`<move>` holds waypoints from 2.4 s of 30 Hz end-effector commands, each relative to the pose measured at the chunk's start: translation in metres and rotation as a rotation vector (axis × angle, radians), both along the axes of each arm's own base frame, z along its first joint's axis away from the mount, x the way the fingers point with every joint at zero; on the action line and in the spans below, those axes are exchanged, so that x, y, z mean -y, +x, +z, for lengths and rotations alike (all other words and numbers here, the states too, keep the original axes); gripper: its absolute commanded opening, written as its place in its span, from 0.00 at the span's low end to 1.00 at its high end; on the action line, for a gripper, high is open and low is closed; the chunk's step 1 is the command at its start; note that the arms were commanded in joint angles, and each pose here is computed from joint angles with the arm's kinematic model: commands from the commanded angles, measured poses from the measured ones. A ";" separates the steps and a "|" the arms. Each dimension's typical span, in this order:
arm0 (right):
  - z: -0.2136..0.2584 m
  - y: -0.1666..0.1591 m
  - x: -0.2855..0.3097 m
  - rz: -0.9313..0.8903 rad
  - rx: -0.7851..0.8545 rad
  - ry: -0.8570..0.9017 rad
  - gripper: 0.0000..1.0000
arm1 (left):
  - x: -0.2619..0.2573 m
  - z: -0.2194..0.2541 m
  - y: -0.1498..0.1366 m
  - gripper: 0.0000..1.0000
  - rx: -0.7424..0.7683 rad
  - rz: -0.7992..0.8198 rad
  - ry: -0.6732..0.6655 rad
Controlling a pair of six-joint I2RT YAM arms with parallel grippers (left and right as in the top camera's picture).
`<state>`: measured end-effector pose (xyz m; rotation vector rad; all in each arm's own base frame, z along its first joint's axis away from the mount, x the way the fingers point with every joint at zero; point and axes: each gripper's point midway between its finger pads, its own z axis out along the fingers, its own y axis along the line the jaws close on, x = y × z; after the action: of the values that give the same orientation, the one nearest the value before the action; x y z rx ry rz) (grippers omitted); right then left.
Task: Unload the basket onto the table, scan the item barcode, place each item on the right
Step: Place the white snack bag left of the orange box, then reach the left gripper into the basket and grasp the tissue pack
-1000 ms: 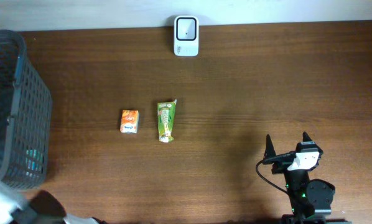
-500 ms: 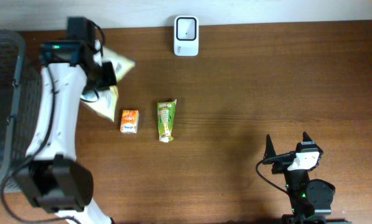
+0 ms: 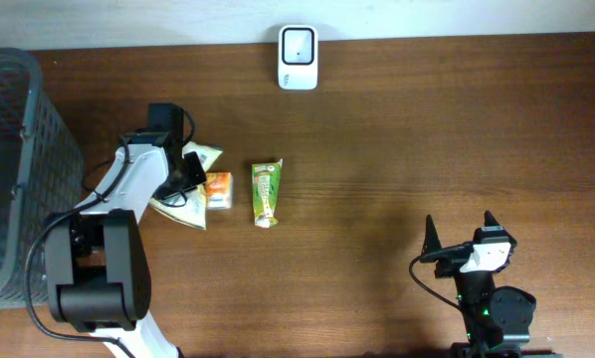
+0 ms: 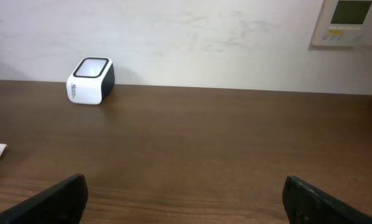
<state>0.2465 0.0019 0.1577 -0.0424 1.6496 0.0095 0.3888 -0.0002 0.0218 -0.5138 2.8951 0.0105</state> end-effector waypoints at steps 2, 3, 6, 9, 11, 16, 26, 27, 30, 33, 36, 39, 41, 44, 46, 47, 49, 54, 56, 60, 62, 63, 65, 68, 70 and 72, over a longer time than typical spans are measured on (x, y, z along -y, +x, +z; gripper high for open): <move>-0.003 0.000 -0.001 0.002 -0.002 0.008 0.99 | 0.063 -0.002 -0.011 0.08 -0.020 -0.092 -0.233; -0.003 0.000 -0.001 0.002 -0.002 0.008 0.99 | 0.066 -0.001 -0.011 0.33 -0.020 -0.098 -0.239; -0.003 0.000 -0.001 0.002 -0.002 0.008 0.99 | 0.066 0.011 0.000 0.94 0.008 -0.101 -0.239; -0.003 0.000 -0.001 0.002 -0.002 0.008 0.99 | 0.049 0.082 0.034 0.99 0.126 -0.091 -0.199; -0.003 0.000 -0.001 0.002 -0.002 0.008 0.99 | 0.025 0.160 0.052 0.99 0.249 -0.074 -0.099; -0.003 0.000 -0.001 0.002 -0.002 0.008 0.99 | -0.070 0.358 0.020 0.99 0.570 0.153 0.216; -0.003 0.000 -0.001 0.002 -0.002 0.008 0.99 | -0.255 0.327 -0.107 0.95 0.379 0.704 0.206; -0.003 0.000 -0.001 0.002 -0.002 0.008 0.99 | -0.262 0.316 -0.114 0.96 0.353 0.731 0.181; -0.003 0.000 -0.001 0.002 -0.002 0.008 0.99 | -0.285 0.265 -0.143 0.97 0.211 0.797 0.146; -0.003 0.000 -0.001 0.002 -0.002 0.008 0.99 | -0.293 0.212 -0.147 0.97 0.131 0.773 0.092; -0.003 0.000 -0.001 0.002 -0.002 0.008 0.99 | -0.296 0.166 -0.141 0.97 0.066 0.667 0.077; -0.003 0.000 -0.001 0.002 -0.002 0.008 0.99 | -0.295 0.124 -0.138 0.91 0.001 0.534 0.046; -0.003 0.000 -0.001 0.002 -0.002 0.008 0.99 | -0.292 0.100 -0.139 0.91 -0.050 0.466 0.022; -0.003 0.000 -0.001 0.002 -0.002 0.008 0.99 | -0.286 0.073 -0.140 0.92 -0.105 0.410 -0.031; -0.003 0.000 -0.001 0.002 -0.002 0.008 0.99 | -0.279 0.062 -0.137 0.90 -0.110 0.330 -0.070; -0.003 0.000 -0.001 0.002 -0.002 0.008 0.99 | -0.276 0.053 -0.140 0.89 -0.135 0.275 -0.085; -0.003 0.000 -0.001 0.002 -0.002 0.008 0.99 | -0.274 0.042 -0.141 0.90 -0.157 0.264 -0.106; -0.003 0.000 -0.001 0.002 -0.002 0.008 0.99 | -0.259 0.021 -0.134 0.91 -0.149 0.176 -0.207; -0.003 0.000 -0.001 0.002 -0.002 0.008 0.99 | -0.258 0.017 -0.135 0.89 -0.157 0.157 -0.213; -0.003 0.000 -0.001 0.002 -0.002 0.008 0.99 | -0.272 0.015 -0.146 0.36 -0.218 0.163 -0.131; -0.003 0.000 -0.001 0.002 -0.002 0.008 0.99 | -0.275 0.015 -0.149 0.12 -0.232 0.164 -0.111; -0.003 0.000 -0.001 0.002 -0.002 0.008 0.99 | -0.276 0.015 -0.148 0.02 -0.229 0.165 -0.108; -0.003 0.000 -0.001 0.002 -0.002 0.008 0.99 | -0.276 0.015 -0.148 0.00 -0.229 0.165 -0.108; -0.003 0.000 -0.001 0.002 -0.002 0.008 0.99 | -0.284 0.020 -0.150 0.00 -0.244 0.172 -0.073; -0.003 0.000 -0.001 0.002 -0.002 0.008 0.99 | -0.293 0.042 -0.140 0.00 -0.215 0.175 -0.049; -0.003 0.000 -0.001 0.002 -0.002 0.008 0.99 | -0.311 0.089 -0.117 0.00 -0.138 0.220 0.016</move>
<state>0.2464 0.0020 0.1579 -0.0425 1.6488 0.0094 0.2414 0.2819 0.0593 -0.8359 3.0855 -0.0364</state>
